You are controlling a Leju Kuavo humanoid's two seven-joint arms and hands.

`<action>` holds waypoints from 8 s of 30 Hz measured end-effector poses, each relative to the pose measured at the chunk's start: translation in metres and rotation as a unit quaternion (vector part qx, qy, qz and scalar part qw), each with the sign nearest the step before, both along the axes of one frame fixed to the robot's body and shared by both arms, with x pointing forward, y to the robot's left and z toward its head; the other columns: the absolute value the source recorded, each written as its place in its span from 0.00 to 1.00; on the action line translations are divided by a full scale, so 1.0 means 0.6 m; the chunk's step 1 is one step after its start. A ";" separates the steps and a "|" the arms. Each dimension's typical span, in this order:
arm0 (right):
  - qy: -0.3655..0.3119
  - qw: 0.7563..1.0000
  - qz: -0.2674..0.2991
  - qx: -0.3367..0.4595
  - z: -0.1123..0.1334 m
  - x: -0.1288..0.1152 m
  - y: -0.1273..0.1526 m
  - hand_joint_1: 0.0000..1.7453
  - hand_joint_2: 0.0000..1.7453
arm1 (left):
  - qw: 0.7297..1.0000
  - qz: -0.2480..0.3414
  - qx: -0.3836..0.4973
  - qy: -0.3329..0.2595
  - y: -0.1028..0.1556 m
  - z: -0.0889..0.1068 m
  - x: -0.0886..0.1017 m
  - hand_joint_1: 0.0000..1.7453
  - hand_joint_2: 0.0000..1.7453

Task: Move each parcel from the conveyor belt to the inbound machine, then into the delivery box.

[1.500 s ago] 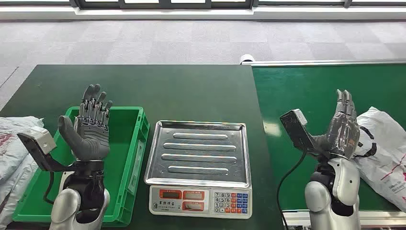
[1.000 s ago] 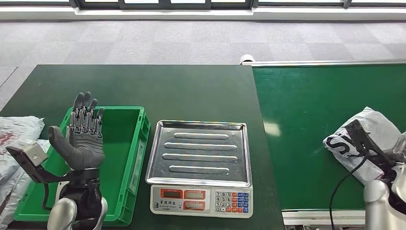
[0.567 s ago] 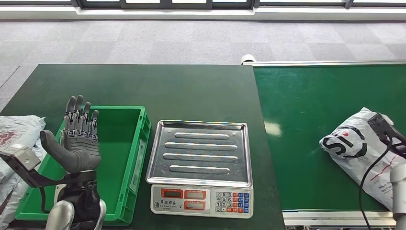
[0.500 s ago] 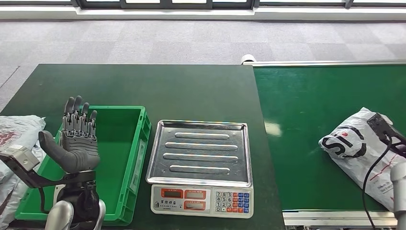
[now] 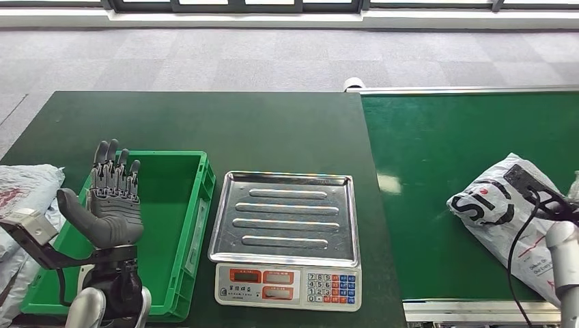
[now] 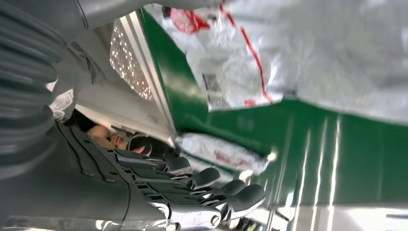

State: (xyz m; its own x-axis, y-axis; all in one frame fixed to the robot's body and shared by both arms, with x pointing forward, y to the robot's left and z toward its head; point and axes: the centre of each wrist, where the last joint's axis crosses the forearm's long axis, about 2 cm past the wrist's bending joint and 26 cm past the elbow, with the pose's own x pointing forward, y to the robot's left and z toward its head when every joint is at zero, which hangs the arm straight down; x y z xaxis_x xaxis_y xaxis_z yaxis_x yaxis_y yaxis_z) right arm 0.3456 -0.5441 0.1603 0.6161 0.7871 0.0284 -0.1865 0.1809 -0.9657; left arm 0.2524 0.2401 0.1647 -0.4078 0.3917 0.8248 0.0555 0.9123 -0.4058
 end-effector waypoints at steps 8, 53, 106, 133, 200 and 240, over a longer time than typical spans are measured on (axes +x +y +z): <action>0.107 0.988 0.053 0.098 -0.064 -0.007 0.036 0.00 1.00 | 1.000 -0.005 0.000 0.008 -0.001 -0.013 0.003 0.00 0.00; 0.045 0.978 0.196 0.050 -0.139 -0.175 0.241 1.00 1.00 | 1.000 -0.006 -0.004 0.030 -0.006 -0.027 -0.006 0.00 0.00; -0.206 0.727 0.580 0.306 0.008 -0.099 0.720 0.00 1.00 | 0.992 0.089 -0.052 -0.067 0.007 0.030 0.019 0.00 0.00; -0.380 0.559 0.546 0.494 0.066 -0.174 0.575 0.00 1.00 | 0.971 0.194 0.112 -0.087 0.044 0.056 -0.004 0.00 0.00; -0.455 0.485 0.580 0.471 0.130 -0.196 0.517 0.00 1.00 | 0.590 -0.299 0.743 -0.105 -0.070 -0.029 0.186 0.00 1.00; -0.466 0.469 0.580 0.476 0.142 -0.179 0.522 0.00 1.00 | 0.448 -0.456 0.765 -0.081 -0.093 0.003 0.256 1.00 1.00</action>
